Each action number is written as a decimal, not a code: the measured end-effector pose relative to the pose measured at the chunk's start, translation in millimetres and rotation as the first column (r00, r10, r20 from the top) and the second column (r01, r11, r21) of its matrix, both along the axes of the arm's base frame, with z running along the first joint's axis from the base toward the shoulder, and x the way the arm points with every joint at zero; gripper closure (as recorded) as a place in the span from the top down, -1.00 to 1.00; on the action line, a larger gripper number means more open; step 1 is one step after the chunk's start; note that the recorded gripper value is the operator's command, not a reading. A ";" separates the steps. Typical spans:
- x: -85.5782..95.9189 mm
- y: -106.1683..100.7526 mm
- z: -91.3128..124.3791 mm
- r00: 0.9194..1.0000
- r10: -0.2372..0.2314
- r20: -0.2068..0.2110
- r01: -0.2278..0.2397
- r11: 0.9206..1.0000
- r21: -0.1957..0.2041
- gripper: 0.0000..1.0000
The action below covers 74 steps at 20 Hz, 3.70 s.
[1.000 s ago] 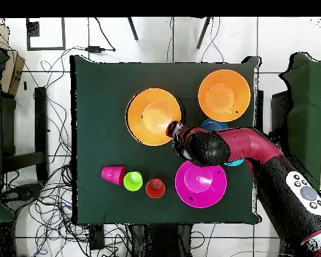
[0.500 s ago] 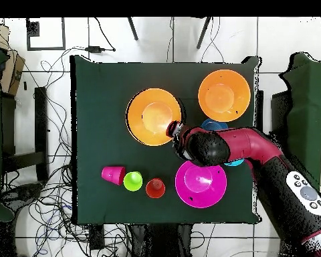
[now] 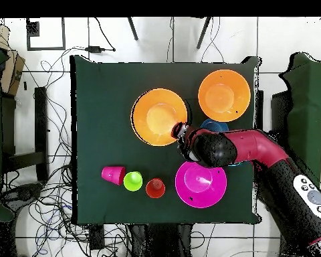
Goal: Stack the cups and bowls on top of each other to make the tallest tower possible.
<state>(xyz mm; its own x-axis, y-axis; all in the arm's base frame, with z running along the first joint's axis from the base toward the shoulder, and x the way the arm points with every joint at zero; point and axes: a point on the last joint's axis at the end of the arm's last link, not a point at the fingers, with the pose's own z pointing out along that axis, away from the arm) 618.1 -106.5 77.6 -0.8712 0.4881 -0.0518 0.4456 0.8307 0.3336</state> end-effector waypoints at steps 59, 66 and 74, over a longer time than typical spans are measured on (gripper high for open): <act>-21.3 -14.9 -2.9 1.000 0.000 -0.019 0.001 0.998 0.065 -1.00; -19.1 -22.0 4.8 1.000 0.003 -0.005 -0.003 0.999 0.032 -1.00; -19.3 -21.9 4.8 1.000 0.004 -0.006 -0.003 1.000 0.031 -1.00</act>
